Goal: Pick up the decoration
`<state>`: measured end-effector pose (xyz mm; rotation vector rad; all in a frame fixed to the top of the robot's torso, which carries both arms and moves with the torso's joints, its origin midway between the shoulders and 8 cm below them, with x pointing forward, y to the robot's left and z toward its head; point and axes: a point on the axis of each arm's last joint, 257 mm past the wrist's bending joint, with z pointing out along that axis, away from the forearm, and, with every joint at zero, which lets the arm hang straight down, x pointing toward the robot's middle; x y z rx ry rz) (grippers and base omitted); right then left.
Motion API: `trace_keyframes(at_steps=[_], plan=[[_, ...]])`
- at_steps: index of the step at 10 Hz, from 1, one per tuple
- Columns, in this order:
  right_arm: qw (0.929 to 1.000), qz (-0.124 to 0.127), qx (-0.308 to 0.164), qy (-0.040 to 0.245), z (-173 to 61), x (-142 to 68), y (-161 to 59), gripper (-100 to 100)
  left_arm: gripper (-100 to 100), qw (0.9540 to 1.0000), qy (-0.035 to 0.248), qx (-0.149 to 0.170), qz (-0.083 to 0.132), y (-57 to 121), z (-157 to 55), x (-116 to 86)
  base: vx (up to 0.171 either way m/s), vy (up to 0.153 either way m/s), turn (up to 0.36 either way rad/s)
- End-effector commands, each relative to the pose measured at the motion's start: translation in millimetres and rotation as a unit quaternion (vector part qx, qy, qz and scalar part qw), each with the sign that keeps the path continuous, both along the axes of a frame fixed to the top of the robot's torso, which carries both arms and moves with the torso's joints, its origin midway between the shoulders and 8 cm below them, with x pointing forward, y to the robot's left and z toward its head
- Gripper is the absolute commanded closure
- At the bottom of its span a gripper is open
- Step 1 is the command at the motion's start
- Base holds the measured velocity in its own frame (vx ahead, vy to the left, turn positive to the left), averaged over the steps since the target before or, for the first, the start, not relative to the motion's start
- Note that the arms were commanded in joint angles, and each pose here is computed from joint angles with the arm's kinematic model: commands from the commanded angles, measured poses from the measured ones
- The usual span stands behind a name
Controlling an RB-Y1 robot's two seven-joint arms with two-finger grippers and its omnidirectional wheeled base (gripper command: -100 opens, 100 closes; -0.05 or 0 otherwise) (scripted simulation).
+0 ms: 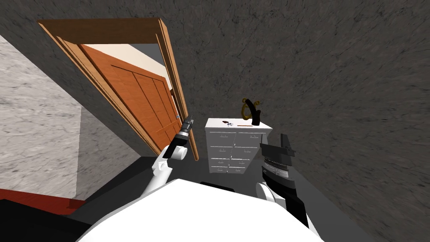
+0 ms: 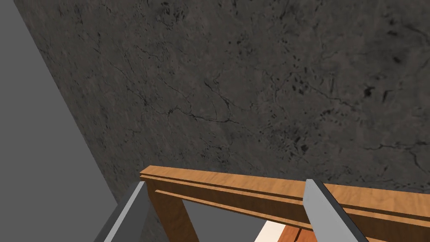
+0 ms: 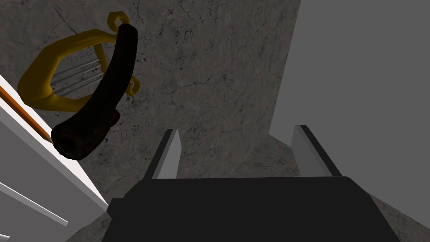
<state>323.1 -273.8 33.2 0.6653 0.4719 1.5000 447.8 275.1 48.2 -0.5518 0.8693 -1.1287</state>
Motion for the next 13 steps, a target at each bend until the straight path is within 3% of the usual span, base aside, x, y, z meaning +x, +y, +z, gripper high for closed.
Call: trace_keyframes(at_steps=[1, 9, 10, 12, 13], plan=[[1.0, 0.0, 0.0, 0.0, 0.0, 0.0, 0.0, 0, -100, 0.9997, 0.015, 0.014, 0.016, 8.3, -1.2, 16.5, -0.031, 0.087, -0.007], [1.0, 0.0, 0.0, 0.0, 0.0, 0.0, 0.0, 0, -100, 0.9954, 0.077, 0.028, 0.05, 25.6, -5.4, 61.1, -0.023, 0.043, -0.003], [1.0, 0.0, 0.0, 0.0, 0.0, 0.0, 0.0, 0, -100, 0.9935, 0.087, 0.035, 0.064, 35.0, -4.1, 74.1, -0.023, 0.042, 0.002], [1.0, 0.0, 0.0, 0.0, 0.0, 0.0, 0.0, 0, -100, 0.9922, 0.101, 0.032, 0.065, 34.9, -5.6, 80.0, -0.019, 0.028, -0.003], [1.0, 0.0, 0.0, 0.0, 0.0, 0.0, 0.0, 0, -100, 0.9899, 0.112, 0.038, 0.079, 44.7, -5.0, 92.5, -0.027, 0.028, 0.004]])
